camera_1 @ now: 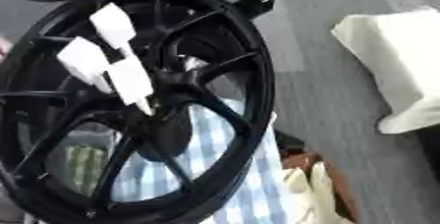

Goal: Pull the pin out of the wheel hub.

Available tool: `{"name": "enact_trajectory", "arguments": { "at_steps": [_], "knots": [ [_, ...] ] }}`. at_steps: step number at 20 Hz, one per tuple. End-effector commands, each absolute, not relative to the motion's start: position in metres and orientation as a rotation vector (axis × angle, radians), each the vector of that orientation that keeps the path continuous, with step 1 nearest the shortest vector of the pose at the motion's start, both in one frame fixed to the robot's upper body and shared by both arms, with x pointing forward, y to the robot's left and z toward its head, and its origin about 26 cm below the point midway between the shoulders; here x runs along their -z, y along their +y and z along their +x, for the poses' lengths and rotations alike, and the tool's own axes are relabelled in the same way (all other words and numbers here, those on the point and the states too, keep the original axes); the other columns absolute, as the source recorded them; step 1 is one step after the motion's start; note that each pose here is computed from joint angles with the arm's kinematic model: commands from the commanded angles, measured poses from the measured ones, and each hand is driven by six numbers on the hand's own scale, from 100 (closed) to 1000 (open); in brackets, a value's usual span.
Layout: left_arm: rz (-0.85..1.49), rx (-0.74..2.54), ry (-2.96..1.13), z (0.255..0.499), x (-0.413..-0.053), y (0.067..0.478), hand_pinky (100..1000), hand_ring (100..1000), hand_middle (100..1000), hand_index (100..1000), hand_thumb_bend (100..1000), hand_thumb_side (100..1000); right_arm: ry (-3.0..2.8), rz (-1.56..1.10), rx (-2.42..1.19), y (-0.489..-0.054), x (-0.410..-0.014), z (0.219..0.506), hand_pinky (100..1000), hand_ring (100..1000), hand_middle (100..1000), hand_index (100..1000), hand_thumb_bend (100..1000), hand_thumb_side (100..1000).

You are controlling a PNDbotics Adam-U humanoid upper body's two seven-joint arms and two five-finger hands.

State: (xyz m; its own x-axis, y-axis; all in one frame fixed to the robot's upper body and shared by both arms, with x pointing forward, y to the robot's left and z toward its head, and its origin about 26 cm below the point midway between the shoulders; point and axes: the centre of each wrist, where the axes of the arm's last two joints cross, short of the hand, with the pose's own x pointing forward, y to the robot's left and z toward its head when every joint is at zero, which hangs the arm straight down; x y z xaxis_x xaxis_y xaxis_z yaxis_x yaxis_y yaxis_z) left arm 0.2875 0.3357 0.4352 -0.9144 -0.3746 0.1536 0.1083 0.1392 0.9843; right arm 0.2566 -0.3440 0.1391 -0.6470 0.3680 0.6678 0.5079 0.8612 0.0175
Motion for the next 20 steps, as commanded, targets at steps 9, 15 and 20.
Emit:
{"name": "enact_trajectory", "arguments": {
  "at_steps": [9, 15, 20],
  "knots": [
    [0.301, 1.837, -2.041, 0.279, -0.444, 0.342, 844, 706, 740, 830, 100, 309, -2.37, -0.65, 0.246, -0.348, -0.147, 0.254, 816, 700, 709, 689, 100, 413],
    [0.336, 1.963, -1.881, 0.277, -0.431, 0.328, 836, 674, 754, 840, 100, 346, -2.371, -0.645, 0.245, -0.347, -0.147, 0.255, 816, 701, 710, 689, 100, 415],
    [0.364, 2.091, -1.72, 0.275, -0.415, 0.309, 836, 695, 772, 850, 168, 401, -2.373, -0.633, 0.243, -0.345, -0.148, 0.256, 816, 700, 710, 689, 100, 417]
  ]
}}
